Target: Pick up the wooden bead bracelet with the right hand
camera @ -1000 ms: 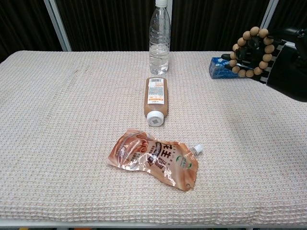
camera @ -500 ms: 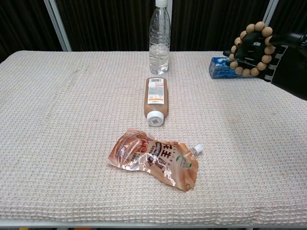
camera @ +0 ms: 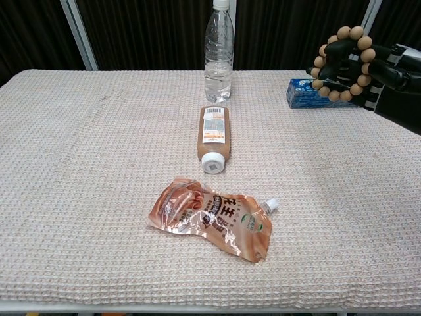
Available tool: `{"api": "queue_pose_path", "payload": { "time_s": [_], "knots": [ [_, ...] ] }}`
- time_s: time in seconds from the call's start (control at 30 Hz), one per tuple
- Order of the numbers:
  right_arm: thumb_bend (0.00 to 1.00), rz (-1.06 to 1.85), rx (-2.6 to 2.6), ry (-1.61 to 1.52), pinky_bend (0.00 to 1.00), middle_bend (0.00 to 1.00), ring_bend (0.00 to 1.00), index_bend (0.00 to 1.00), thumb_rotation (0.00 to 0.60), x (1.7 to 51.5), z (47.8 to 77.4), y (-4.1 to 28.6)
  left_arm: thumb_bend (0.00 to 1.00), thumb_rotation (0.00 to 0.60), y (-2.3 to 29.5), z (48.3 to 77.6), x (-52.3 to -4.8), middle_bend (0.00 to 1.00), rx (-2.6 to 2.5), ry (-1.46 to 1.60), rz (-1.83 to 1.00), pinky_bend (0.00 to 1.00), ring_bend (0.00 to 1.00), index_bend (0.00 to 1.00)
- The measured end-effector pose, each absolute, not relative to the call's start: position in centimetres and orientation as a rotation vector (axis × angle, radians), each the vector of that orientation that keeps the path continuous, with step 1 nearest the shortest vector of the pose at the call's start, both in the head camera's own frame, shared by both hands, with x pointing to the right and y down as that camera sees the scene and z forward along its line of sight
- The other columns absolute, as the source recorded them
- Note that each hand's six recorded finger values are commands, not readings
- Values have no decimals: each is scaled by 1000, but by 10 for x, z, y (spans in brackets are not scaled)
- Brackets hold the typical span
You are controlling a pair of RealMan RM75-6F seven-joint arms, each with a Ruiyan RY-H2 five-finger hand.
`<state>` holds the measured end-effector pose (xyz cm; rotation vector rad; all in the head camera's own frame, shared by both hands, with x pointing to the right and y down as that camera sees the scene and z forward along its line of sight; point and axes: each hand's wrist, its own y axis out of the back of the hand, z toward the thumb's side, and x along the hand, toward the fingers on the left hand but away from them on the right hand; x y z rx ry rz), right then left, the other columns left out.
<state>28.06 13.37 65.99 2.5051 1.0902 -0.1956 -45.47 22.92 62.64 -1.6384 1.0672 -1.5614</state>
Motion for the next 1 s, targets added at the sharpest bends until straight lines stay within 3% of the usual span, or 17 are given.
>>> {"api": "queue_pose_path", "payload": {
  "time_s": [0.03, 0.1, 0.13, 0.27, 0.57, 0.7, 1.0],
  "knots": [
    [1000, -195, 2502, 1092, 0, 375, 40, 229, 474, 281, 660, 133, 0, 600, 229, 626, -455, 60, -1638, 1067, -1562, 0, 0, 134],
    [982, -204, 2505, 1092, 0, 376, 39, 213, 391, 281, 661, 133, 0, 600, 229, 627, -455, 60, -1639, 1065, -1564, 0, 0, 134],
    [918, -208, 2505, 1090, 0, 378, 37, 206, 372, 281, 661, 133, 0, 600, 229, 627, -455, 60, -1640, 1063, -1565, 0, 0, 134],
    [587, -213, 2496, 1084, 0, 379, 37, 206, 366, 281, 663, 134, 0, 600, 229, 627, -454, 60, -1640, 1060, -1567, 0, 0, 134],
    [362, -232, 2510, 1098, 0, 393, 47, 341, 367, 278, 665, 137, 0, 600, 228, 627, -454, 60, -1642, 1055, -1567, 0, 0, 134],
    [329, -226, 2515, 1104, 0, 422, 48, 407, 366, 278, 664, 138, 0, 600, 229, 628, -454, 60, -1645, 1055, -1570, 0, 0, 134],
    [378, -270, 2561, 1134, 0, 450, 58, 507, 366, 275, 667, 139, 0, 600, 229, 628, -455, 60, -1644, 1055, -1574, 0, 0, 134]
  ]
}}
